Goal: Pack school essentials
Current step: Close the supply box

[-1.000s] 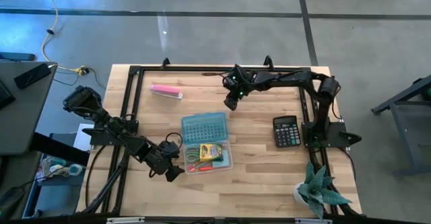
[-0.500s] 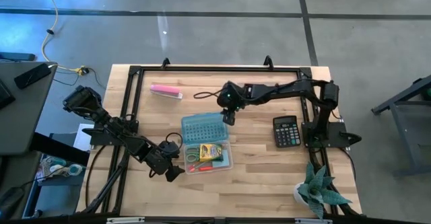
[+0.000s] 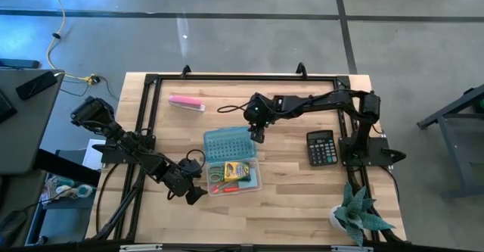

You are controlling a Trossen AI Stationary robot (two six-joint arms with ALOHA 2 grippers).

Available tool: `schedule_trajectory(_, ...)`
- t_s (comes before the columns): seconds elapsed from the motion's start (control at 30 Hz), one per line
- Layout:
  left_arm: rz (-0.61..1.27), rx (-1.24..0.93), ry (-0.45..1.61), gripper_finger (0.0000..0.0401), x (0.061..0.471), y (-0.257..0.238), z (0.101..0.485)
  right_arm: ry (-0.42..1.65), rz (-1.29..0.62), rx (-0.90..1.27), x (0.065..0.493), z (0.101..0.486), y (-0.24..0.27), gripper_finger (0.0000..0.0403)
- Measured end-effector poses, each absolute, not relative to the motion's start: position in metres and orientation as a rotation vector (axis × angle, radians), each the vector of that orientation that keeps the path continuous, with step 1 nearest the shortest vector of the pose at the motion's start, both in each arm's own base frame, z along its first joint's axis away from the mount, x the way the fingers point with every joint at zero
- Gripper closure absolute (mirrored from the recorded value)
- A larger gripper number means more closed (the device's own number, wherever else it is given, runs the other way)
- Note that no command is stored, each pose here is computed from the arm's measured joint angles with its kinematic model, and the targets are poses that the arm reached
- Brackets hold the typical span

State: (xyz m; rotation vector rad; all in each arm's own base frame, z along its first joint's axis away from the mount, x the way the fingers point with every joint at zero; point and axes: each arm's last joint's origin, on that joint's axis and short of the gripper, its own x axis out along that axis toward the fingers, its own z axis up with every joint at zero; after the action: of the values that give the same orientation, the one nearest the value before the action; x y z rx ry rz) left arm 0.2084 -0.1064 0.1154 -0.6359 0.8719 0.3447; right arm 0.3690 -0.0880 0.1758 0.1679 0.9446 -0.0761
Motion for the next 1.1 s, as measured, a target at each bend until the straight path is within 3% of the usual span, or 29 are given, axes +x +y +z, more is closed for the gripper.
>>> schedule_trajectory(0.53,0.315,-0.576,0.875,0.0001,0.211,-0.103,0.116,0.988,-0.14,0.202,0.371,0.161,-0.09,0.0264)
schedule_trajectory(1.1,0.299,-0.479,0.895,0.0001,0.22,-0.083,0.115,0.991,-0.303,0.206,0.371,0.161,-0.089,0.0397)
